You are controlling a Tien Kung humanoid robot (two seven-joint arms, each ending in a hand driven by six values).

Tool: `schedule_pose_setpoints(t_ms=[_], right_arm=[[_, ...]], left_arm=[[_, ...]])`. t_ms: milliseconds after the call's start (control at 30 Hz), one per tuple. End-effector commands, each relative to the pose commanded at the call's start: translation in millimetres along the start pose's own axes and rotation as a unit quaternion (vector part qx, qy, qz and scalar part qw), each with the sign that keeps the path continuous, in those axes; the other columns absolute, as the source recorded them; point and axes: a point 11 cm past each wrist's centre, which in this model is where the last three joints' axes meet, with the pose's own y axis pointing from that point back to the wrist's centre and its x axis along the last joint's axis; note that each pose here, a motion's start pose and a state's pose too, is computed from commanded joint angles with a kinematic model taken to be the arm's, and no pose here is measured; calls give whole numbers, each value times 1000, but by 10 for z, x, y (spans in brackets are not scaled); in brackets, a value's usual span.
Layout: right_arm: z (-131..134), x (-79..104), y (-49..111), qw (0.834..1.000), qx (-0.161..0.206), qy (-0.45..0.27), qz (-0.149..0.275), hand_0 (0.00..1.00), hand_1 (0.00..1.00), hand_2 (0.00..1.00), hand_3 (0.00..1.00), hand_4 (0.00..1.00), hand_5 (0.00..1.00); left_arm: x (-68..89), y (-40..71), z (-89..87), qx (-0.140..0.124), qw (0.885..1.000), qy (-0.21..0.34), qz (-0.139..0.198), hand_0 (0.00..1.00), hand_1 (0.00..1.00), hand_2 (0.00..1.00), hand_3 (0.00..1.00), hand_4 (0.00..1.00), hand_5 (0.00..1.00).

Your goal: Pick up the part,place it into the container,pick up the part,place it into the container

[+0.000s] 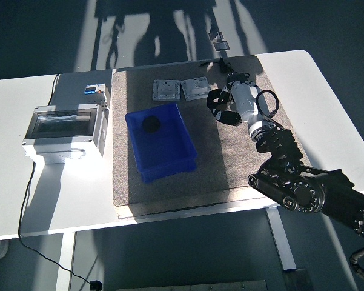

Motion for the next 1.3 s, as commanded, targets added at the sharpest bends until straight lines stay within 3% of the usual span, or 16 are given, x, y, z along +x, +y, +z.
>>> schedule_pose_setpoints(t_ms=[267, 333, 467, 500, 533, 667, 700, 867, 900, 967, 1300], right_arm=[[-747, -60, 164, 993, 109, -33, -23, 837, 471, 319, 400, 527, 113], [-922, -92, 229, 991, 130, -28, -28, 836, 473, 332, 400, 521, 115], [-1081, -217, 326, 987, 153, -5, -56, 836, 473, 332, 400, 521, 115], [-1099, -248, 343, 986, 157, -1, -63, 860, 500, 391, 467, 506, 128], [-1118, -289, 363, 984, 162, 6, -74, 860, 500, 391, 467, 506, 128], [-1132, -405, 410, 979, 170, 20, -110, 860, 500, 391, 467, 506, 128], [-1128, -424, 418, 978, 170, 23, -116, 885, 531, 557, 684, 489, 133], [-1093, -497, 442, 975, 167, 31, -140, 885, 531, 557, 684, 489, 133], [-1086, -501, 443, 975, 166, 32, -142, 906, 576, 668, 733, 479, 136], [-1063, -500, 435, 976, 163, 33, -142, 906, 576, 668, 733, 479, 136], [-867, -341, 310, 987, 125, 38, -96, 909, 598, 664, 774, 463, 142]], left_arm=[[0, 0, -17, -1, 1000, 6, 1, 691, 644, 596, 545, 546, 451], [-4, 0, -11, -1, 1000, 7, 1, 691, 644, 609, 555, 564, 497], [-18, 1, -17, -1, 1000, 8, 0, 691, 644, 609, 555, 564, 497], [-24, 2, -21, 0, 1000, 8, 0, 690, 643, 605, 554, 555, 477], [-31, 2, -24, 0, 1000, 8, -1, 690, 643, 605, 554, 555, 477], [-52, 3, -26, 1, 1000, 4, -4, 690, 643, 605, 554, 555, 477], [-55, 3, -26, 1, 1000, 4, -4, 690, 644, 611, 557, 563, 489], [-59, 4, -18, -1, 1000, 6, -4, 690, 644, 611, 557, 563, 489], [-58, 4, -18, -1, 1000, 7, -4, 690, 643, 611, 557, 564, 488], [-53, 3, -20, -1, 1000, 7, -3, 690, 643, 611, 557, 564, 488], [-41, 2, -16, -1, 1000, 10, -5, 690, 644, 625, 565, 593, 549]])
